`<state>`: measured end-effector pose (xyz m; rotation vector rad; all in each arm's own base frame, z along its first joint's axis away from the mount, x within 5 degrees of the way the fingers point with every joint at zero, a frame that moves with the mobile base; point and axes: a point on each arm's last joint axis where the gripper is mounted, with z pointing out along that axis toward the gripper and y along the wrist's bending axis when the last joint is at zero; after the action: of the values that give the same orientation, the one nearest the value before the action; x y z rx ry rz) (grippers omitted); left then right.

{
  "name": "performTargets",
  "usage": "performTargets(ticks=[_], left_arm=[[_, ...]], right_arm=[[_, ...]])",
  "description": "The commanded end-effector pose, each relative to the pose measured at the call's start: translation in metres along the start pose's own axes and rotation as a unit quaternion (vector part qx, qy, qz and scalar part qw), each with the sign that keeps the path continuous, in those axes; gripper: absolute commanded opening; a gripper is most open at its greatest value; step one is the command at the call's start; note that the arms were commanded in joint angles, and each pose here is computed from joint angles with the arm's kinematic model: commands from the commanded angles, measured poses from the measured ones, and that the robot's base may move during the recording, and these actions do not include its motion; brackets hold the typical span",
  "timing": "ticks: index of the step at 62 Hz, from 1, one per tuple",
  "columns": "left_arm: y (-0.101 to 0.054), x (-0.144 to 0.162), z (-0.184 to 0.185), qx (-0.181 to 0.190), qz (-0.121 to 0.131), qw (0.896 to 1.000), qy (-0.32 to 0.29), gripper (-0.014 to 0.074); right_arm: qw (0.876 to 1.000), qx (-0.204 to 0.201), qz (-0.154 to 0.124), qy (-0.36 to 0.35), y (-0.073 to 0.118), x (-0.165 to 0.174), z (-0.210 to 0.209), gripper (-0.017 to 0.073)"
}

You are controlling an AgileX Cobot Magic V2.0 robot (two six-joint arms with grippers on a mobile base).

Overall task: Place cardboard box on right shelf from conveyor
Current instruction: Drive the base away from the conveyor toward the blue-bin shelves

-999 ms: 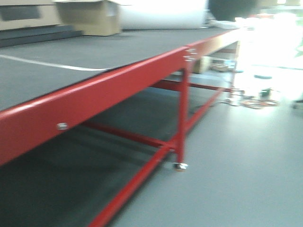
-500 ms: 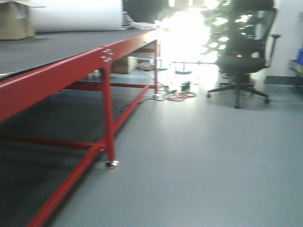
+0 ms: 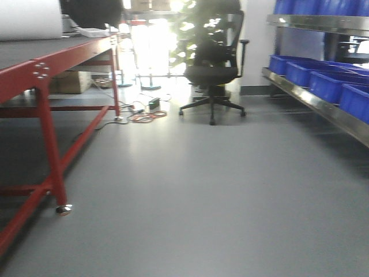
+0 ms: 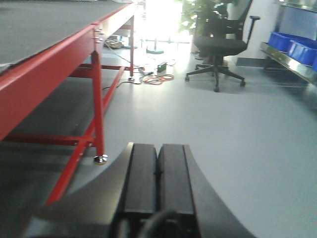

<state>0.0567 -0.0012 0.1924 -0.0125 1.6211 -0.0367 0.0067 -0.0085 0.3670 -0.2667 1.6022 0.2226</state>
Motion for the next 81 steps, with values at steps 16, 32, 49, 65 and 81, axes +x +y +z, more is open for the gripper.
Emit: performTargets(ticks=[16,32,49,65,81], left_arm=[[0.0006,-0.0055,-0.0009,-0.003,-0.003,0.999,-0.045,-0.0116],[0.0006,-0.0055,-0.0009,-0.003,-0.003,0.999,-0.045,-0.0116],[0.0006,-0.0056,-0.0011,-0.003,-0.003,0.999,-0.046,-0.0116],[0.0006,-0.0056,-0.0011,-0.003,-0.003,0.999,-0.046,-0.0116],[0.0003,-0.0056,-0.0011,-0.001,-0.003,0.999,-0.046,-0.0116]], right_arm=[[0.998,-0.001,-0.008,-0.057,0.0002,-0.0163,-0.0017,0.0215],[0.998,-0.001,-0.008,-0.057,0.0002,-0.0163,-0.0017,0.0215],[0.998,-0.001,-0.008,-0.058,0.0001,-0.0161,-0.0023,0.0215],[0.998,-0.001,-0.008,-0.058,0.0001,-0.0161,-0.0023,0.0215],[0.998,-0.001,-0.008,-0.058,0.0001,-0.0161,-0.0023,0.0215]])
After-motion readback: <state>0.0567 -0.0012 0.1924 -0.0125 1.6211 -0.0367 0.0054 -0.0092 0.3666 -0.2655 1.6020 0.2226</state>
